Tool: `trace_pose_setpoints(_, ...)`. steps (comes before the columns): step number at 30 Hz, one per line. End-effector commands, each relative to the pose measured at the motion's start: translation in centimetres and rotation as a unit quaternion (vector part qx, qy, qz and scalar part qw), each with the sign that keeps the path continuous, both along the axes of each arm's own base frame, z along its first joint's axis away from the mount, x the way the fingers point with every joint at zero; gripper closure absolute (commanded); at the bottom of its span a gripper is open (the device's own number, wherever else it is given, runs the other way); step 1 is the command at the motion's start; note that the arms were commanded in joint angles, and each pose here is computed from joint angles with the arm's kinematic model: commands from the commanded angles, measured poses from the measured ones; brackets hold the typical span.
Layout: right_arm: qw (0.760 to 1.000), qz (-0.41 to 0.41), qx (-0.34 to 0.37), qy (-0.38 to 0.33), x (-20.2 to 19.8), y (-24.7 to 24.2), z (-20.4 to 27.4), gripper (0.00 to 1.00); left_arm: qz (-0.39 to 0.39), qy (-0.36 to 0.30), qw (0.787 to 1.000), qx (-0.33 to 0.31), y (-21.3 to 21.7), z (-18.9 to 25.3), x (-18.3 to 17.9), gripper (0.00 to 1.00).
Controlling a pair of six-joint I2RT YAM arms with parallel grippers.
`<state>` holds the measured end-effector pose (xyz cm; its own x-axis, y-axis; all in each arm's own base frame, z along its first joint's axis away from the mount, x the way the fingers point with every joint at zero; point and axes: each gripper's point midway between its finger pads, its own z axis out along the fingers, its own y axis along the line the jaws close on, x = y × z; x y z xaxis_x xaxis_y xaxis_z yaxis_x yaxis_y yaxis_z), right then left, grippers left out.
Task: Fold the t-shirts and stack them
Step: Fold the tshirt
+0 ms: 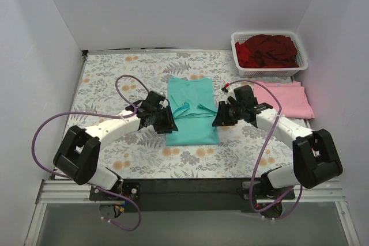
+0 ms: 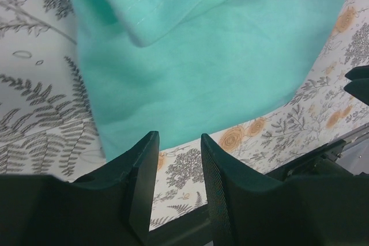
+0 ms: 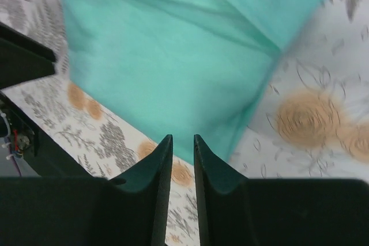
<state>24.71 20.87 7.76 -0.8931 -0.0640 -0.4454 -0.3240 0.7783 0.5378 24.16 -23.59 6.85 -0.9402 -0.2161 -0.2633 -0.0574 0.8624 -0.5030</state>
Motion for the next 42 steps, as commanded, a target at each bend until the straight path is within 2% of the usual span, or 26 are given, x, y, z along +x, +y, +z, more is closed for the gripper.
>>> trace_pose_setpoints(1, 0.996, 0.042, 0.03, -0.067, 2.4, 3.5, 3.1, 0.73, -0.002, -0.016, 1.0, 0.002, -1.3, 0.2, 1.7, 0.66)
trace_pose_setpoints(7, 0.995, 0.079, 0.034, -0.058, 3.2, 8.1, 1.2, 0.73, -0.022, 0.019, 0.999, 0.029, -1.8, -2.8, 1.3, 0.66)
trace_pose_setpoints(14, 0.997, 0.066, -0.001, -0.051, 5.1, 9.0, -2.6, 0.73, -0.032, 0.071, 0.995, 0.057, -1.0, -5.7, -0.7, 0.65)
trace_pose_setpoints(18, 0.996, 0.044, -0.022, -0.073, 8.7, 8.7, -3.1, 0.73, -0.042, 0.082, 0.993, 0.069, -0.4, -6.0, -1.6, 0.65)
trace_pose_setpoints(25, 0.988, -0.031, -0.063, -0.141, 18.2, 5.9, -2.1, 0.72, -0.045, 0.072, 0.994, 0.071, 0.2, -4.9, -2.1, 0.65)
trace_pose_setpoints(27, 0.984, -0.051, -0.055, -0.159, 20.6, 5.2, -0.5, 0.72, -0.044, 0.071, 0.994, 0.073, 0.4, -4.8, -2.3, 0.65)
trace_pose_setpoints(30, 0.982, -0.054, -0.026, -0.181, 21.6, 5.0, 2.8, 0.71, -0.041, 0.066, 0.994, 0.076, 0.7, -4.5, -2.3, 0.65)
trace_pose_setpoints(35, 0.986, -0.001, 0.05, -0.162, 17.6, 6.3, 6.0, 0.69, -0.012, 0.017, 0.998, 0.066, 0.6, -2.4, -0.5, 0.65)
trace_pose_setpoints(38, 0.985, 0.054, 0.105, -0.125, 13.1, 7.5, 6.5, 0.68, -0.007, -0.004, 0.998, 0.056, -0.1, -1.3, 0.7, 0.64)
trace_pose_setpoints(42, 0.977, 0.141, 0.134, -0.085, 7.3, 10.8, 5.3, 0.68, 0.014, -0.021, 0.999, 0.045, -0.2, 0.4, 1.3, 0.65)
